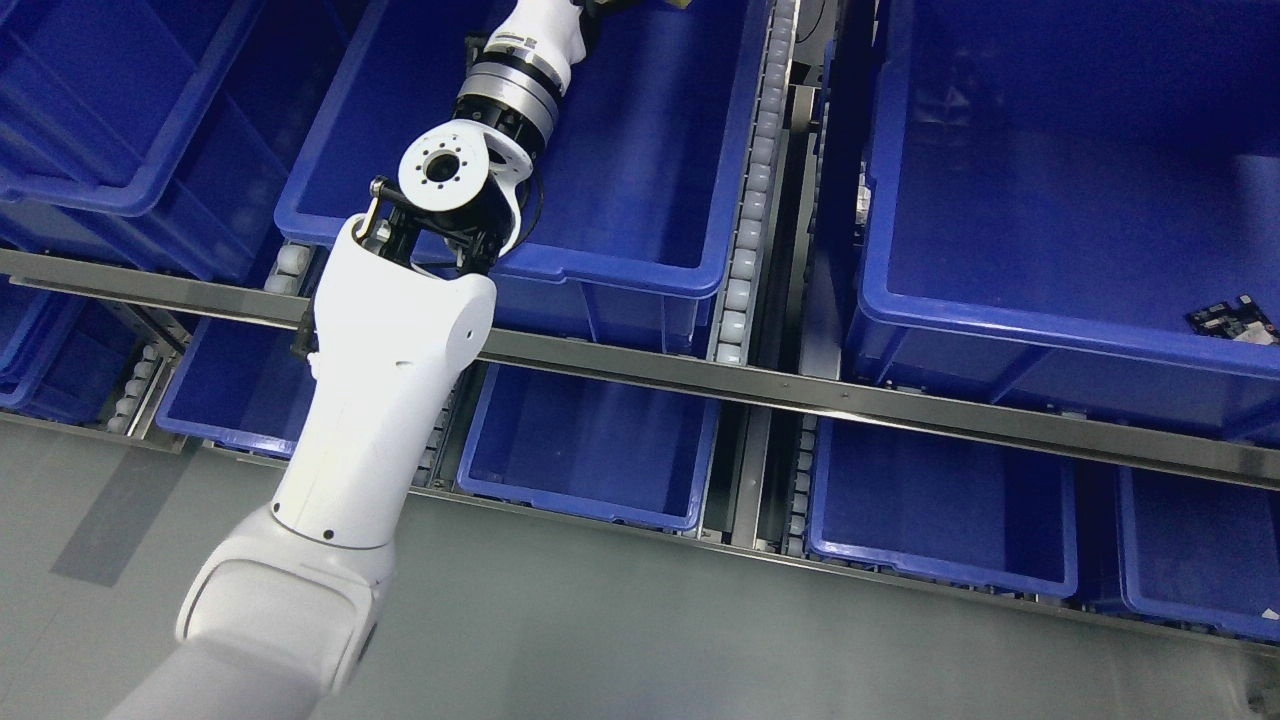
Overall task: Move yellow foam block to right shelf middle
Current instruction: 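Lower the cube into a middle-shelf blue bin and open the left hand, then withdraw the open left hand up from the blue bin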
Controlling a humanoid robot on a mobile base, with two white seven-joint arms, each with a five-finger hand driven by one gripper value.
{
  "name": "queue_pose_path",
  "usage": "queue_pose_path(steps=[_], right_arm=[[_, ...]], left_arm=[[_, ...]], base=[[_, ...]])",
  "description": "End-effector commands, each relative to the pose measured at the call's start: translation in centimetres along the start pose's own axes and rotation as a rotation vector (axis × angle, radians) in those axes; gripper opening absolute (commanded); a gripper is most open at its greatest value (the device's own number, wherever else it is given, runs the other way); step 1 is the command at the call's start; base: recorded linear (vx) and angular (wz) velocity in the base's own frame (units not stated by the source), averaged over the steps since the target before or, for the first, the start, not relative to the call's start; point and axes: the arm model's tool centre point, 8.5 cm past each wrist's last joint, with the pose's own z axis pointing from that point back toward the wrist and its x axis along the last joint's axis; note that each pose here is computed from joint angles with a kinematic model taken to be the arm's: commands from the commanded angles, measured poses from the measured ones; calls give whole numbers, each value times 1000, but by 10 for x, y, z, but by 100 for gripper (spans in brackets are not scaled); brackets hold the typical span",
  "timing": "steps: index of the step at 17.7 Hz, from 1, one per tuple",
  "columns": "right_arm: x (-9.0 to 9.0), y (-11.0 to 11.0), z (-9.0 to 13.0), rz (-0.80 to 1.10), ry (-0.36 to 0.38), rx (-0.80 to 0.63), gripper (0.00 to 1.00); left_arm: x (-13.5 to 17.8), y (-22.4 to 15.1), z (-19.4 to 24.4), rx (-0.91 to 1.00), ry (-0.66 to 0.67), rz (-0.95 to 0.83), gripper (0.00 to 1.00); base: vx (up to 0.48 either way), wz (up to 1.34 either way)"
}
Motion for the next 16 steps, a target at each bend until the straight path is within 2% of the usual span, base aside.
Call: queue_pose_path(steps=[1,5,7,9,11,16], right_arm=[[9,-11,0,2,-26,-17,100],[9,-11,0,2,-26,-17,100],[9,-11,0,2,-26,-17,100],[9,-11,0,2,-26,-17,100],[10,-11,-1,2,-27,-17,100],[9,-11,0,2,-26,-17,100]], left_arm=[[-38,26,-10,68,191,-19,100],[-12,37,-15,81,126,3,100],[13,44,-10,75,-20,32,100],[0,46,10,77,-154,59,100],[1,44,27,78,-281,70,100],[-5,26,80,31,-355,99,100]], base=[[47,-86],[35,-38],[11,-3],[0,0],[0,0],[-8,-18]])
